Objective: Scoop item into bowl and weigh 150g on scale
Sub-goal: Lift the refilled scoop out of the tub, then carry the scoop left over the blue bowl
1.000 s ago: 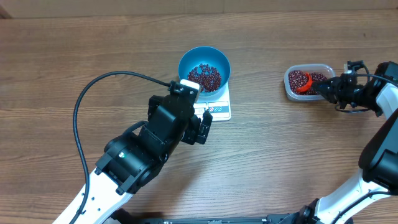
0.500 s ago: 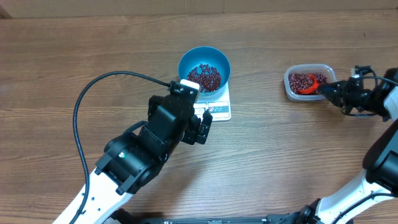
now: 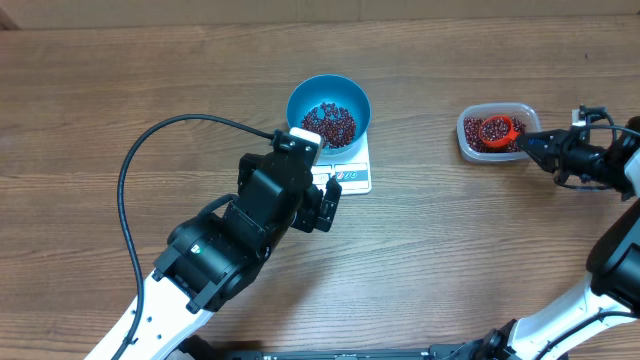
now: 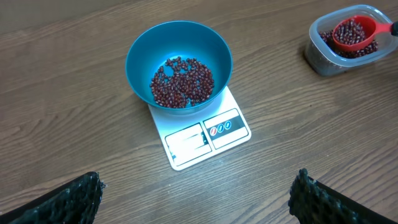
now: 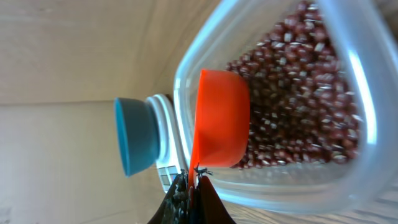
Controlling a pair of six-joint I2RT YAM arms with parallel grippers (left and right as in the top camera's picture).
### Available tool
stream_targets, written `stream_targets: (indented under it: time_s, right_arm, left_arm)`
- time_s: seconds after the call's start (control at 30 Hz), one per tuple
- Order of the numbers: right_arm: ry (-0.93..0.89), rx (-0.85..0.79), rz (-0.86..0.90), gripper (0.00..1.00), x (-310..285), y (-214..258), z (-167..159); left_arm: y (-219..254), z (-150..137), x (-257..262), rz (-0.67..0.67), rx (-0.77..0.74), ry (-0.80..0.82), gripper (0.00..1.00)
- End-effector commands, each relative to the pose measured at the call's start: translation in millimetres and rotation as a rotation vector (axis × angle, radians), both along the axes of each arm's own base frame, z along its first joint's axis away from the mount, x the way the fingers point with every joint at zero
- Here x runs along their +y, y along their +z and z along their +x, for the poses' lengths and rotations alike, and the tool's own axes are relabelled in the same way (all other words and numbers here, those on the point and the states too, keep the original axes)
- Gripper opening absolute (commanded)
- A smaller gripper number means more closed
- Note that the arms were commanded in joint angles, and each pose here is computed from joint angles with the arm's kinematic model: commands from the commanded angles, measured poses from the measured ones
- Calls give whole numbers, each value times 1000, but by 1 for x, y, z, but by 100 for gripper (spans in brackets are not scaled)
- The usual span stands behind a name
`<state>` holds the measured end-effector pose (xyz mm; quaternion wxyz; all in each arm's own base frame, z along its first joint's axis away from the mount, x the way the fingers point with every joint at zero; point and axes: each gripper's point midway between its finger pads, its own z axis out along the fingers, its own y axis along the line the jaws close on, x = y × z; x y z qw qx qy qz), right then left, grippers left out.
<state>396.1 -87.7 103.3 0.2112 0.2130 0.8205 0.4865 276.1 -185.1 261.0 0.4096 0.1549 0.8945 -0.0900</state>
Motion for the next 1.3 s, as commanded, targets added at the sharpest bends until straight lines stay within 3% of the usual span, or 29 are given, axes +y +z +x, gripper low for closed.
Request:
stream_targets:
  time_s: [0.0,0.8,1.27]
  right_arm:
    - [24,-82,87,4,7,13,2]
    - [87,-262,301,4,30,60,6]
    - [369,-267,310,4,140,61,11]
  left_arm:
    - [5,3,0,-22,-3,20,99]
    - [5,3,0,-22,-3,20,99]
    - [5,3,0,-22,-3,20,99]
